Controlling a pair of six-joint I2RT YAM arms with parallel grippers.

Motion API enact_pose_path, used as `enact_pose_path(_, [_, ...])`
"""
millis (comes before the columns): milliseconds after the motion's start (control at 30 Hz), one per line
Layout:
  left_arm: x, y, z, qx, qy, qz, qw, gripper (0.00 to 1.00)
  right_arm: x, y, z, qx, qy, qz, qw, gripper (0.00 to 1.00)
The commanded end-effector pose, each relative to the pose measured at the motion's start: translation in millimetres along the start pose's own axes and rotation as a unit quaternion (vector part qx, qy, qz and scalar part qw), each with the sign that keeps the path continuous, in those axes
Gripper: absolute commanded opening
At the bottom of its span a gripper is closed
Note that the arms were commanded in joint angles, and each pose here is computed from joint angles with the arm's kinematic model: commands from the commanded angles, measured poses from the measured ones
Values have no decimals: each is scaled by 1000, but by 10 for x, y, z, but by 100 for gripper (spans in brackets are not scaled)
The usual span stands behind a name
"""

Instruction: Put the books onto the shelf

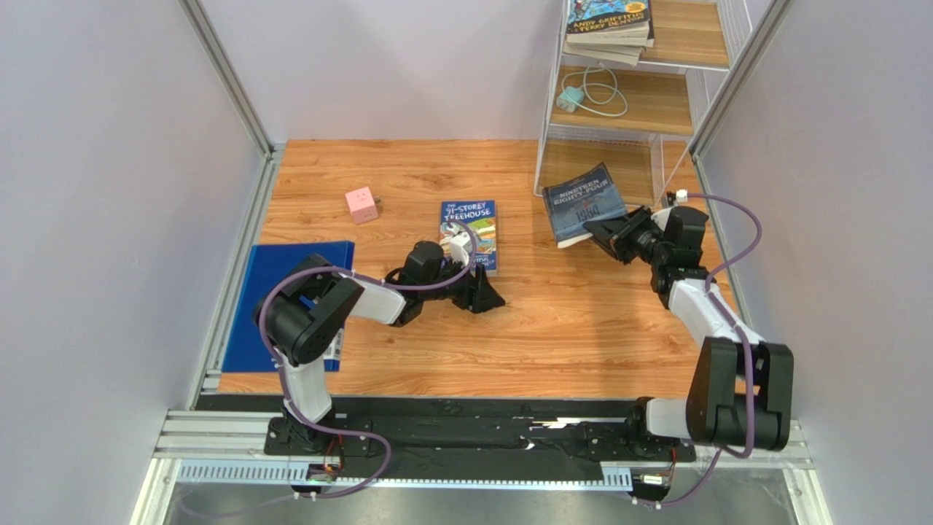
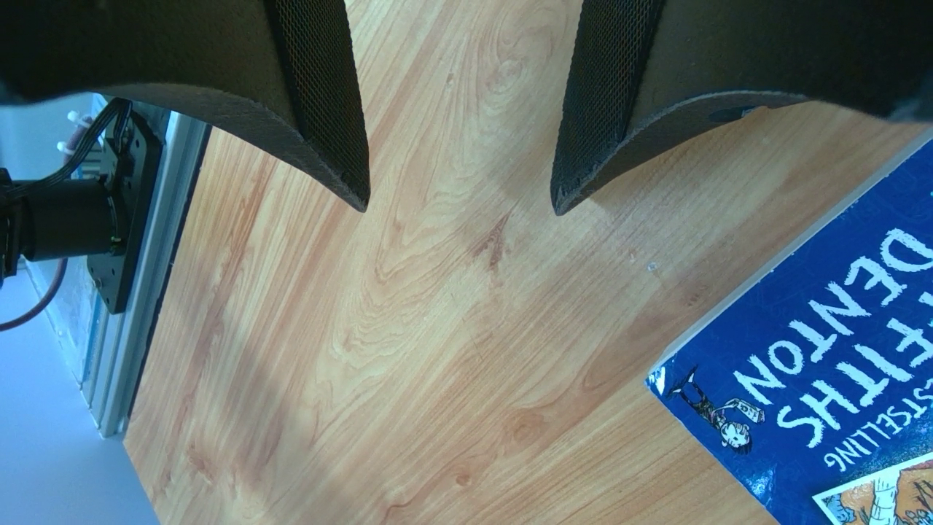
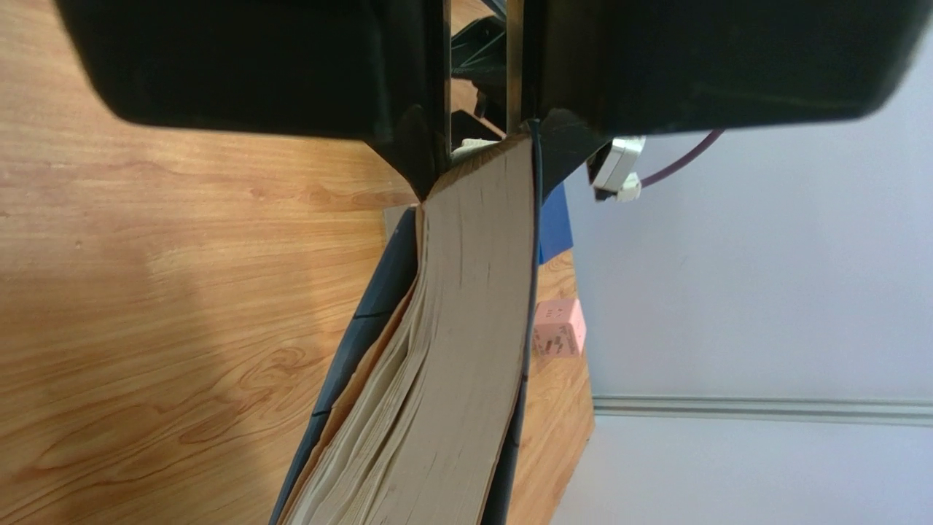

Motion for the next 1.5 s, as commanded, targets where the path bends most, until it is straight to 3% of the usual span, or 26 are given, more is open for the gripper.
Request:
enact_pose_path(0, [57, -52, -22, -19, -13, -18, 1000, 67, 531, 342, -146, 67, -85, 76, 991, 0])
enact_pose_path(367, [51, -59, -50, -26, -7, -17, 999, 66, 794, 399, -412, 72, -104, 86, 988, 0])
enact_pose_path(1100, [43, -39, -82, -27, -3, -17, 999, 66, 547, -351, -1460, 26, -65, 14, 997, 0])
enact_pose_path(1467, [45, -17, -132, -33, 1, -16, 999, 66, 451, -461, -1331, -2, -98, -1, 995, 0])
Point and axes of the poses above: each gripper's point midway between its finger pads, its own z axis back along the fingers, its own y axis along the line the jaws close on, x = y × z, the point moved 5 cm from there along z, back along the fingers, and after that the axes turned 15 degrees about z, right-handed, at the moved point
